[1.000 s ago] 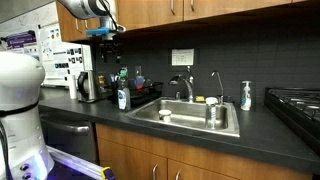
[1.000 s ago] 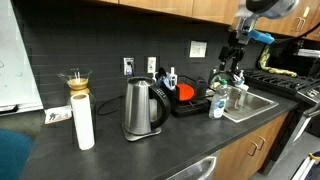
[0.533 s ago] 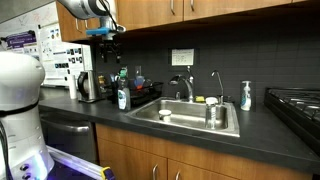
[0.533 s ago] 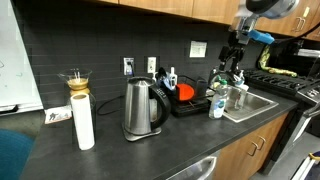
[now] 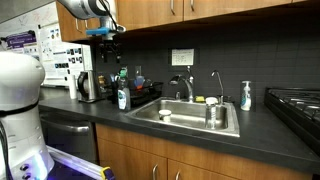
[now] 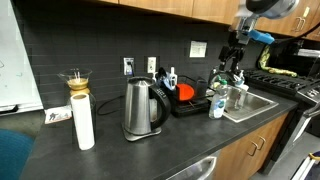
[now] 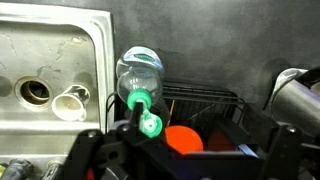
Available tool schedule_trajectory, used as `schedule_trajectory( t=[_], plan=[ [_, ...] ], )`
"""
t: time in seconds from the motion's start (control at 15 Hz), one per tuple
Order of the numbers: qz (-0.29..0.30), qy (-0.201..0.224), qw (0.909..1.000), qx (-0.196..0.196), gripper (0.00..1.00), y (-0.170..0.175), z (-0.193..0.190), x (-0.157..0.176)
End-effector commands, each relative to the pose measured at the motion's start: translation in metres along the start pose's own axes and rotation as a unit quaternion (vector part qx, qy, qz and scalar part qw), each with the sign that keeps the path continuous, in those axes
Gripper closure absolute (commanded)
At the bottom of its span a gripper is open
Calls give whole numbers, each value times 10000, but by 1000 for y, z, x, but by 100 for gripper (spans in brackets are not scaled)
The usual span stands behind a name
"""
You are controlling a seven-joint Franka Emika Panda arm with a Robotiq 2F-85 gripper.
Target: Remove the safety knife from the dish rack
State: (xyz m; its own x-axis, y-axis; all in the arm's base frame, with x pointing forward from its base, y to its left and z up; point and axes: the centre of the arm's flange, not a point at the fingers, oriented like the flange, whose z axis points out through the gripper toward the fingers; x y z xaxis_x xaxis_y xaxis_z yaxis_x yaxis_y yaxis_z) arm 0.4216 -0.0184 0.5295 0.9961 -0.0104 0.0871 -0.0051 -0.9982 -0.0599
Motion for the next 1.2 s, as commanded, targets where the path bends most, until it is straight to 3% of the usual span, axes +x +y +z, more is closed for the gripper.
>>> schedule_trajectory(
  t=[0.0,0.27,0.73,1.13],
  plan=[
    [0,0,10000,0,0,0,0,0],
    [-42,112,9999,-119,0,-13,8,1],
    [-334,207,9989,-266,0,-65,37,12],
    [-674,10,9971,-346,0,-100,45,27]
  ],
)
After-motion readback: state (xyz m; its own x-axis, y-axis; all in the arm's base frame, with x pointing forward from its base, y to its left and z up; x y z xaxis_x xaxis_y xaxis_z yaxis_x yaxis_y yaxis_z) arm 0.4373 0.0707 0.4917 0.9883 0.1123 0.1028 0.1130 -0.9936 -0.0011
